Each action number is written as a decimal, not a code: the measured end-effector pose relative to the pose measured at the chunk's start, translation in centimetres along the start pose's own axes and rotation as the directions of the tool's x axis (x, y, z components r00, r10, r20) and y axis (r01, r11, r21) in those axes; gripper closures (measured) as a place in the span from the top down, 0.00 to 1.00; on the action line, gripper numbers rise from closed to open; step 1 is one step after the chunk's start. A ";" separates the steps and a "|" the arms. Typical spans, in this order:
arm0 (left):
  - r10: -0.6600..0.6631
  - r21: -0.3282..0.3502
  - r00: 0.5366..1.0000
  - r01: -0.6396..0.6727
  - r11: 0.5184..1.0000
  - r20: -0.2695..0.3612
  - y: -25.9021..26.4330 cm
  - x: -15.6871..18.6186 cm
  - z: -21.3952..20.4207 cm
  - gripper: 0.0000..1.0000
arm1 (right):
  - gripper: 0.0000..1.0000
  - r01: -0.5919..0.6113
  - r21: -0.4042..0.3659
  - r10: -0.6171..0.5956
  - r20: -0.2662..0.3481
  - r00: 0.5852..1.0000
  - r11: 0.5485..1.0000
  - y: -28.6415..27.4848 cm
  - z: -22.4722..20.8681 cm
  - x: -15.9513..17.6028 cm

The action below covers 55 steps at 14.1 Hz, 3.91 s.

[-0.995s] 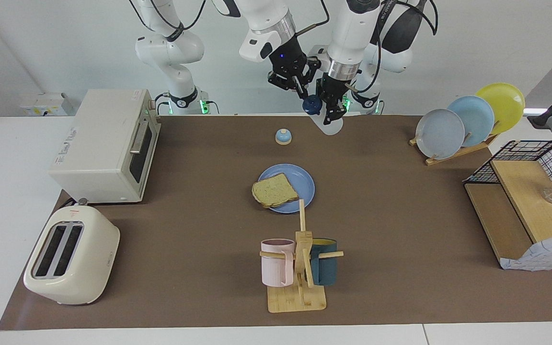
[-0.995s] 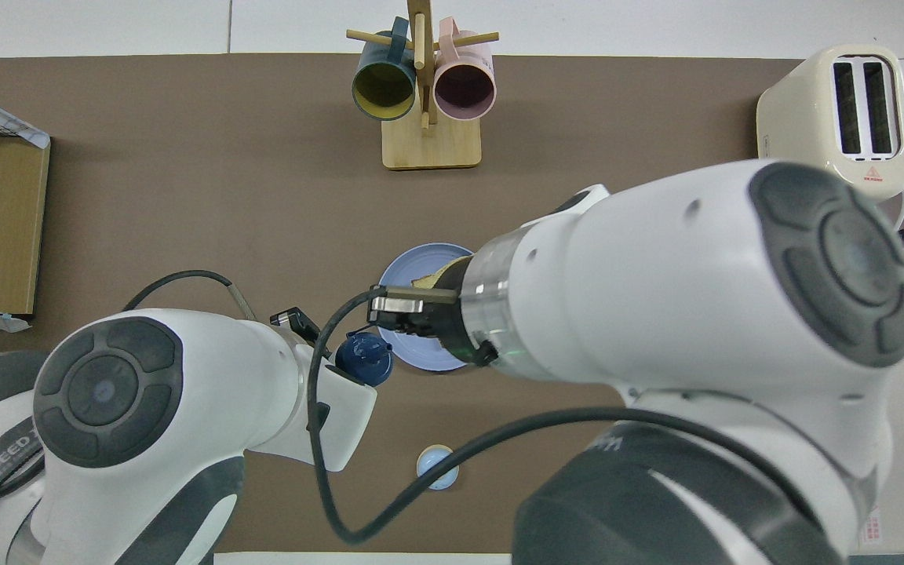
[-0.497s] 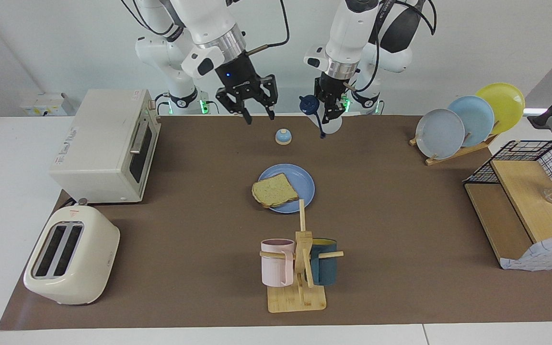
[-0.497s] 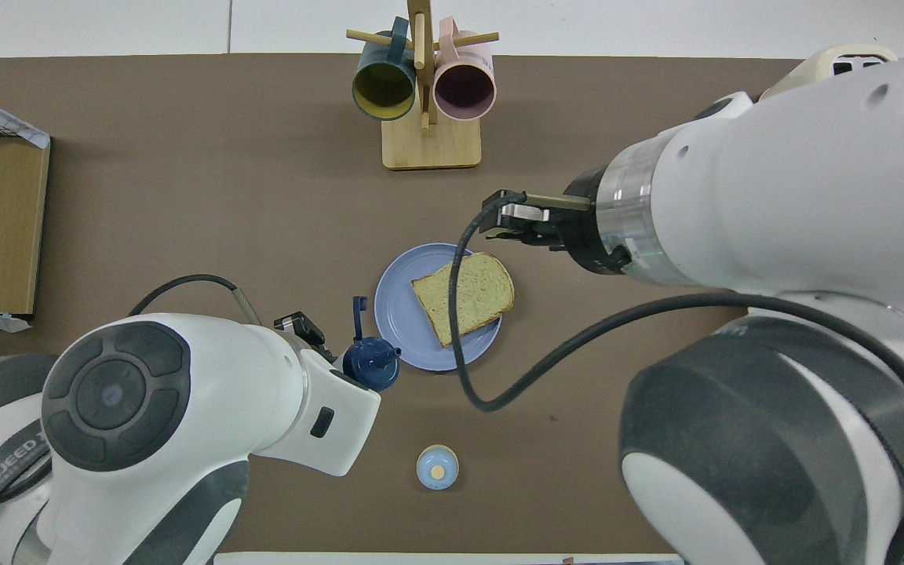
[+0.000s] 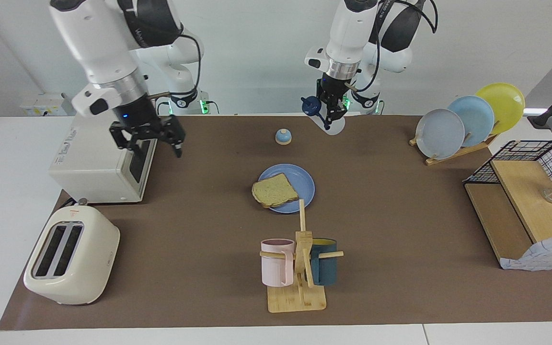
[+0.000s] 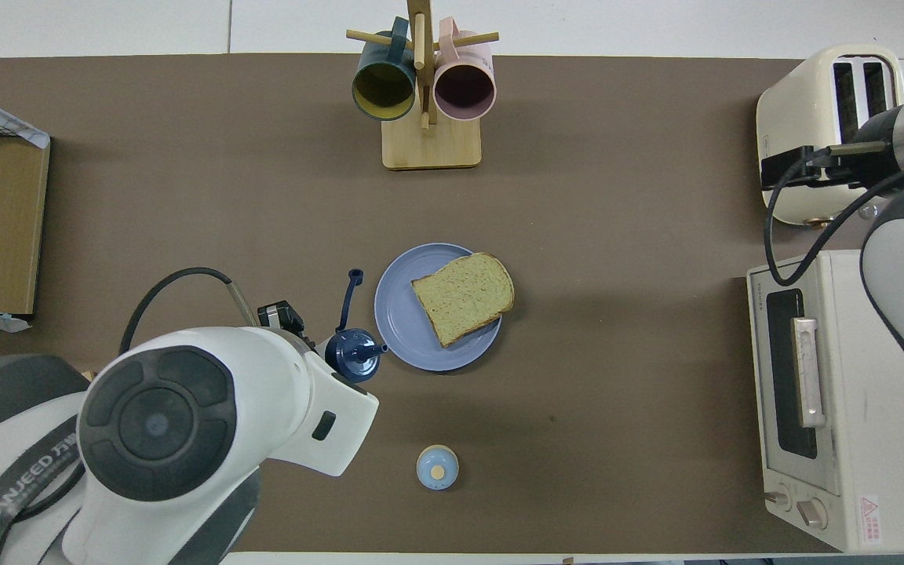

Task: Put bread on plate and add seasoning
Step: 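Withdraw the right gripper while the left gripper lifts the bottle over the bread, then tilt the bottle over the bread with the left gripper and shake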

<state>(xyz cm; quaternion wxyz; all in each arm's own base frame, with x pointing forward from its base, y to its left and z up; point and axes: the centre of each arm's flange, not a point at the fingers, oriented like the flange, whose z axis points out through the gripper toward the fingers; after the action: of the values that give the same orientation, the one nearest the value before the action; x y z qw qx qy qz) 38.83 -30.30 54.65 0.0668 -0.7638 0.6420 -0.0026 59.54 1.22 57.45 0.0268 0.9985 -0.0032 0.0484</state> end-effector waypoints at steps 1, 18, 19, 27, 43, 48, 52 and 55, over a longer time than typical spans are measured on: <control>0.033 0.040 0.998 -0.036 0.999 0.055 0.4 0.4 0.3 0.44 | 1.00 -0.006 -0.020 0.007 0.046 0.999 1.000 1.1 0.6 -0.4; 0.049 0.145 0.697 -0.217 0.965 0.715 0.1 16.3 14.5 0.44 | 1.00 0.017 0.035 -0.023 0.169 0.985 0.999 4.9 -2.7 -3.8; 0.041 0.150 0.691 -0.215 0.965 0.722 -0.1 16.2 14.3 0.44 | 1.00 0.017 0.036 -0.023 0.183 0.983 0.999 4.9 -2.5 -3.9; -0.094 0.206 0.412 -0.236 0.950 0.906 -2.6 17.5 21.2 0.44 | 1.00 0.017 0.035 -0.023 0.176 0.984 0.999 4.9 -2.8 -3.9; -0.105 0.323 0.473 -0.406 0.855 0.875 -5.3 20.3 23.7 0.44 | 1.00 -0.001 0.034 -0.005 0.180 0.984 0.999 5.9 -2.6 -3.9; -0.076 0.316 0.476 -0.448 0.836 0.876 -1.2 22.7 23.1 0.44 | 1.00 -0.001 0.034 -0.005 0.180 0.984 0.999 5.9 -2.6 -3.9; -0.067 0.315 0.466 -0.479 0.820 0.882 2.0 24.2 22.6 0.44 | 1.00 -0.001 0.034 -0.005 0.179 0.984 0.999 5.9 -2.6 -3.9; -0.083 0.314 0.463 -0.448 0.837 0.882 -1.3 22.4 23.4 0.44 | 1.00 -0.001 0.034 -0.005 0.179 0.984 0.999 5.9 -2.6 -3.9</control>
<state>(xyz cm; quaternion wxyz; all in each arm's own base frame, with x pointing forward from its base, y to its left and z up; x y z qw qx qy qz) 46.18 -49.76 29.81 0.5800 -0.5336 0.5736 0.2233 55.30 -4.51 59.97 0.0097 0.9991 -0.0036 -0.0417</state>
